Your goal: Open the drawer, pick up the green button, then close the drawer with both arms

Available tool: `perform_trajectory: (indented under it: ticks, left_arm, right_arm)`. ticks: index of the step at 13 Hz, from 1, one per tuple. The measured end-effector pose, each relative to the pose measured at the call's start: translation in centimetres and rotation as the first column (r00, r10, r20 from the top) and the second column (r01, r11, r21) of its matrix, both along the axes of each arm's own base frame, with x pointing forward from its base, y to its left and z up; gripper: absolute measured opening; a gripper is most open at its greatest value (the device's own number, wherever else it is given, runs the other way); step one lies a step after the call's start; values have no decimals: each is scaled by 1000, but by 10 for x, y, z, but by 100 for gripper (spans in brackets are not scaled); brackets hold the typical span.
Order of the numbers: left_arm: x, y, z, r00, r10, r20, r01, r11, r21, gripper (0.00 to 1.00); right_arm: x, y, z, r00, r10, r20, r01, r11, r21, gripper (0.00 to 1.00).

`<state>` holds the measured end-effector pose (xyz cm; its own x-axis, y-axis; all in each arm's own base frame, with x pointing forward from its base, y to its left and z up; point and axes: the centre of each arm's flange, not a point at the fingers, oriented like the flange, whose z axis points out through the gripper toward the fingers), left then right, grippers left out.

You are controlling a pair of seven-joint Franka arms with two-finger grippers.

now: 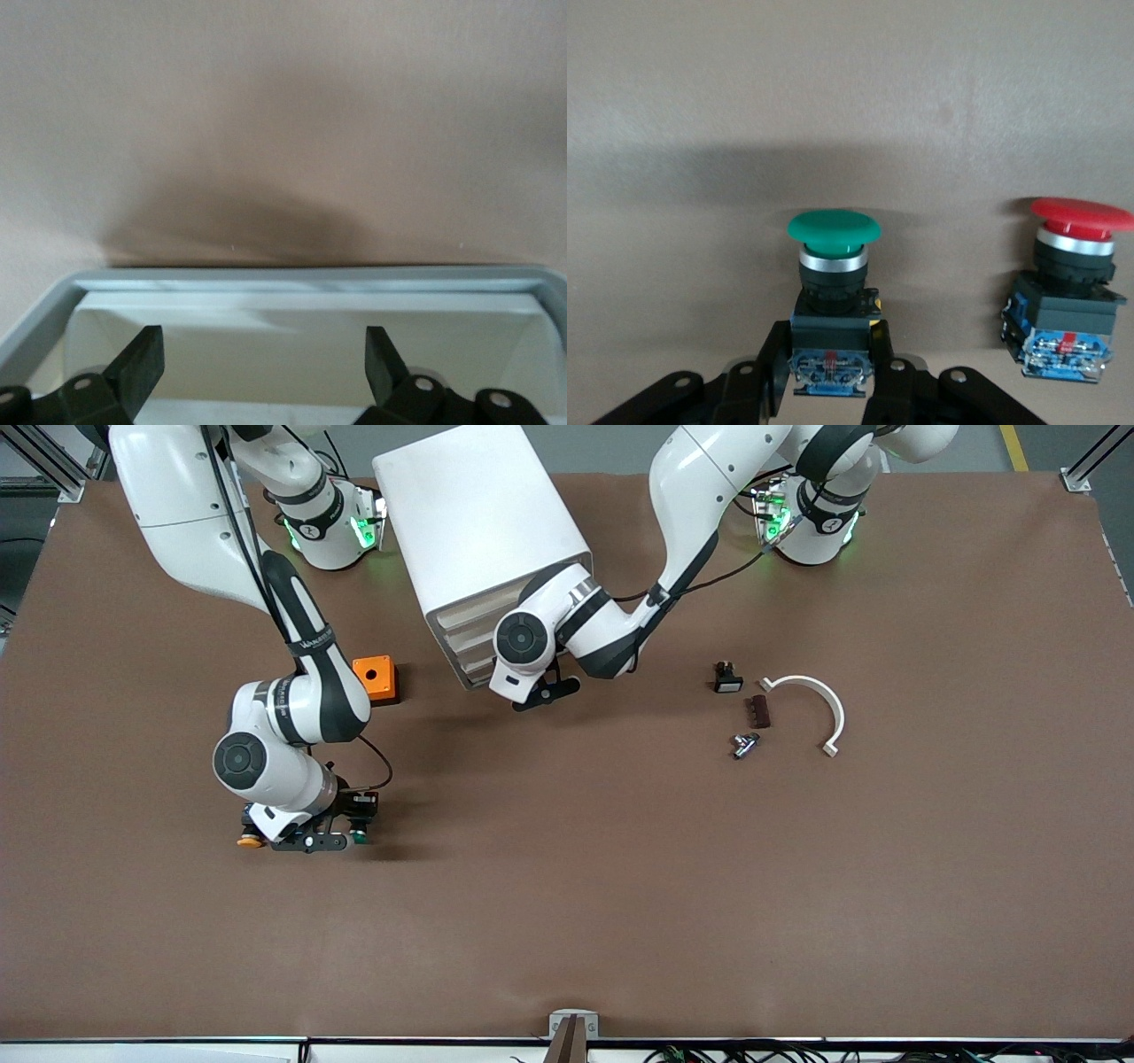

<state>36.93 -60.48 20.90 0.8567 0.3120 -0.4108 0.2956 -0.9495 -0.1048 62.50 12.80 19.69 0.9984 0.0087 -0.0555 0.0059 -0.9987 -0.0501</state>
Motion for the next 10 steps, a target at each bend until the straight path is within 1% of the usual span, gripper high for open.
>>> perform_trajectory:
  ticks: [1, 3, 5, 6, 7, 9, 10]
  left_arm:
    - [-4, -3, 0, 1000, -2, 5, 2, 1000, 4, 100]
    - [-4, -3, 0, 1000, 0, 6, -1, 1000, 5, 100]
    - [-1, -1, 1, 1000, 6, 10, -6, 1000, 5, 100]
    - [11, 5, 5, 999, 18, 30, -18, 1000, 9, 100]
    - [32, 16, 12, 997, 35, 67, -36, 999, 17, 100]
    - [90, 56, 37, 982, 52, 182, -63, 996, 56, 100]
    - [117, 82, 52, 971, 44, 233, -68, 993, 97, 100]
  right_arm:
    - [-2, -1, -3, 1000, 3, -4, -3, 1000, -1, 41]
    - [-3, -1, -3, 1000, 6, -4, -6, 1000, -1, 41]
    - [-1, -1, -2, 1000, 5, 1, -5, 1000, 0, 44]
    - [1, -3, 2, 1000, 1, 11, -1, 1000, 1, 52]
    - [6, -5, 8, 1000, -4, 21, 4, 1000, 4, 63]
    - [21, -15, 36, 1000, -21, 22, 21, 1000, 13, 85]
    - [30, -25, 57, 999, -36, 29, 36, 999, 20, 94]
